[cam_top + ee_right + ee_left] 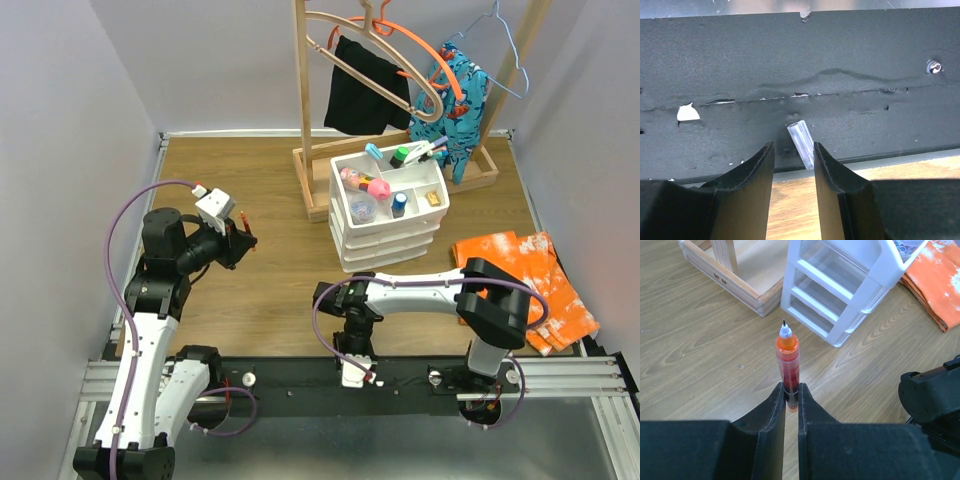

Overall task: Sort the stationery into containers
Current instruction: Close the pen cap on the pen.

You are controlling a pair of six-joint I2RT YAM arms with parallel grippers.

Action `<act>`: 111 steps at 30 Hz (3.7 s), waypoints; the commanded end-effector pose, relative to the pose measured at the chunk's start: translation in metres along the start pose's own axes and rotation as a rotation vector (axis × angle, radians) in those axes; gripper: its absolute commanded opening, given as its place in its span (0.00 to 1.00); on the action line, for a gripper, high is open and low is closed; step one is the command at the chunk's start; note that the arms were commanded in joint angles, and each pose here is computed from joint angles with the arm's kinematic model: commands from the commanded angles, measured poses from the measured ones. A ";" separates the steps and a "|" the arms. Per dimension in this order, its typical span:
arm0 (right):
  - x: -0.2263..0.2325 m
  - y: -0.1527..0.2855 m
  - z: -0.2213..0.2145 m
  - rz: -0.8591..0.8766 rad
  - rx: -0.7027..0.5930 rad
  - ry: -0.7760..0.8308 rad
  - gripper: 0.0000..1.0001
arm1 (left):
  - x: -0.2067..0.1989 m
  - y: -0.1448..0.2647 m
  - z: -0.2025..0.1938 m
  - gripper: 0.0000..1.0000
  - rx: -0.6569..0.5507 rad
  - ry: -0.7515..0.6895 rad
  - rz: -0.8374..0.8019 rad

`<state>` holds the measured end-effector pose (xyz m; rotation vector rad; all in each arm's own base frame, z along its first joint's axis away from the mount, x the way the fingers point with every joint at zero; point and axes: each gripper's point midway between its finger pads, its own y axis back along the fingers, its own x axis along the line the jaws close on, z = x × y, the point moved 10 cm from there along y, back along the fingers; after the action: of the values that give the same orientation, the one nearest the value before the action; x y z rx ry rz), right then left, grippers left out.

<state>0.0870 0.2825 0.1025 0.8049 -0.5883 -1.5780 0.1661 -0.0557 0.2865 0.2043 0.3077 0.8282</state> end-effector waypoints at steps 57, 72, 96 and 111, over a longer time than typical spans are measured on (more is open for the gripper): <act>-0.056 0.063 -0.002 -0.401 0.050 -0.740 0.01 | -0.011 -0.001 -0.010 0.12 0.060 0.083 -0.222; -0.063 0.043 -0.054 -0.662 0.146 -1.042 0.01 | -0.008 -0.005 -0.010 0.12 0.042 0.114 -0.202; -0.041 0.016 -0.072 -0.679 0.243 -1.137 0.32 | -0.006 -0.008 -0.011 0.13 0.031 0.123 -0.195; -0.055 0.055 -0.028 -0.724 0.180 -1.180 0.04 | -0.007 -0.004 -0.005 0.13 0.054 0.087 -0.202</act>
<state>0.1566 0.3385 0.1005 0.2059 -1.3123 -2.6895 0.1647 -0.0651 0.2748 0.1627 0.4553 0.6483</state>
